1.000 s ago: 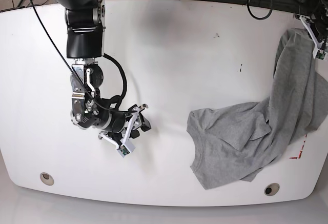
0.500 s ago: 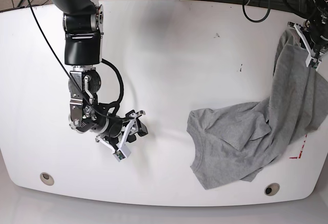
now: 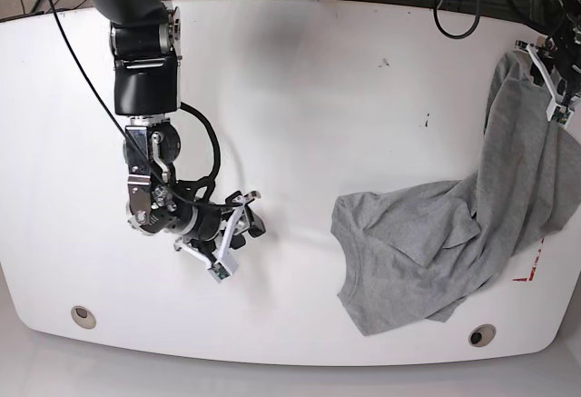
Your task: Layout the t-shirt on the table in an organized manner, then fold the t-shirt properly
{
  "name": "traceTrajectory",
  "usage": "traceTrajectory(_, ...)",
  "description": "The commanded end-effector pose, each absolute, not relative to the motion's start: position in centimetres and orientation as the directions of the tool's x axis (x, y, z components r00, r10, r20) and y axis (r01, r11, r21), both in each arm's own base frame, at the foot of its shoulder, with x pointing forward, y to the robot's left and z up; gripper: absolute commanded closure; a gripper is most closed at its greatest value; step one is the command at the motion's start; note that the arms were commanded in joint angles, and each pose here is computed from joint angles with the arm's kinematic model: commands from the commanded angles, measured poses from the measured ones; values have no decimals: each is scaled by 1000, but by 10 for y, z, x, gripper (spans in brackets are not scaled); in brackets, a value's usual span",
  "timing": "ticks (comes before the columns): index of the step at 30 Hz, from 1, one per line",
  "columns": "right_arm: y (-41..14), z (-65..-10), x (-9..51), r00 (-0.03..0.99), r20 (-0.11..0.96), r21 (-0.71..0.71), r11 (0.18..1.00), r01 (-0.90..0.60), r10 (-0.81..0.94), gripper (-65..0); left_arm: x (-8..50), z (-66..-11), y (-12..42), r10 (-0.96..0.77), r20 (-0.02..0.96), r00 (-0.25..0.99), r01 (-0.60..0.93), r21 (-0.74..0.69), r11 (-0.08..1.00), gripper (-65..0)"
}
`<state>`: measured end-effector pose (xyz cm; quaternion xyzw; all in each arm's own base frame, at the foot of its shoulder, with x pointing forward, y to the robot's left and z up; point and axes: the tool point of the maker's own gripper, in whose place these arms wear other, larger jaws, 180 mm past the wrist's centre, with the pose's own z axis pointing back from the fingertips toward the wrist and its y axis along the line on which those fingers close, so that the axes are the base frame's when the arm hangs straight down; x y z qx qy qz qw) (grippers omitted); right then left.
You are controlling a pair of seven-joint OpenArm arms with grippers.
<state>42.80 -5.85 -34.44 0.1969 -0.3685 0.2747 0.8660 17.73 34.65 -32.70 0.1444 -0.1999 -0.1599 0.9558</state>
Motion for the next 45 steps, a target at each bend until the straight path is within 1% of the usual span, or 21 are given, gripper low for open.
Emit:
traceTrajectory(1, -37, -321, 439, 496, 800, 108, 733, -672, 337, -270, 182, -318, 350, -380, 349, 856, 250, 364, 897, -251)
traceTrajectory(5, -16, -326, 433, 451, 799, 62, 691, -720, 398, -270, 182, -318, 350, -380, 349, 856, 250, 364, 897, -249)
traceTrajectory(8, -3, -338, 430, 451, 774, 47, 670, -741, 444, -270, 182, -318, 350, -380, 349, 856, 250, 364, 897, -233)
traceTrajectory(10, 1, -341, 432, 444, 759, 27, 658, -753, 477, -270, 182, -318, 350, -380, 349, 856, 250, 364, 897, -185)
traceTrajectory(12, 1, -349, 434, 457, 738, 23, 658, -753, 496, -270, 182, -318, 350, -380, 349, 856, 250, 364, 897, -110)
traceTrajectory(14, 8, -355, 433, 461, 735, 34, 652, -757, 497, -270, 182, -318, 349, -379, 350, 857, 249, 363, 898, -49)
traceTrajectory(16, 16, -350, 436, 432, 753, 24, 636, -771, 496, -270, 182, -318, 349, -379, 350, 857, 249, 363, 898, -8)
traceTrajectory(17, 18, -346, 438, 418, 761, 16, 629, -777, 497, -270, 182, -318, 349, -379, 350, 857, 249, 363, 898, -1)
traceTrajectory(24, 45, -339, 438, 368, 772, -14, 592, -806, 519, -270, 183, -318, 349, -378, 352, 856, 248, 362, 899, -3)
traceTrajectory(31, 66, -334, 439, 325, 760, -66, 565, -822, 562, -270, 183, -318, 349, -379, 351, 856, 249, 363, 898, -3)
traceTrajectory(38, 84, -344, 437, 342, 731, -48, 544, -838, 591, -270, 183, -318, 350, -380, 351, 856, 249, 364, 897, -3)
traceTrajectory(45, 91, -356, 435, 368, 746, 9, 543, -839, 555, -270, 183, -318, 350, -380, 351, 856, 249, 364, 897, -3)
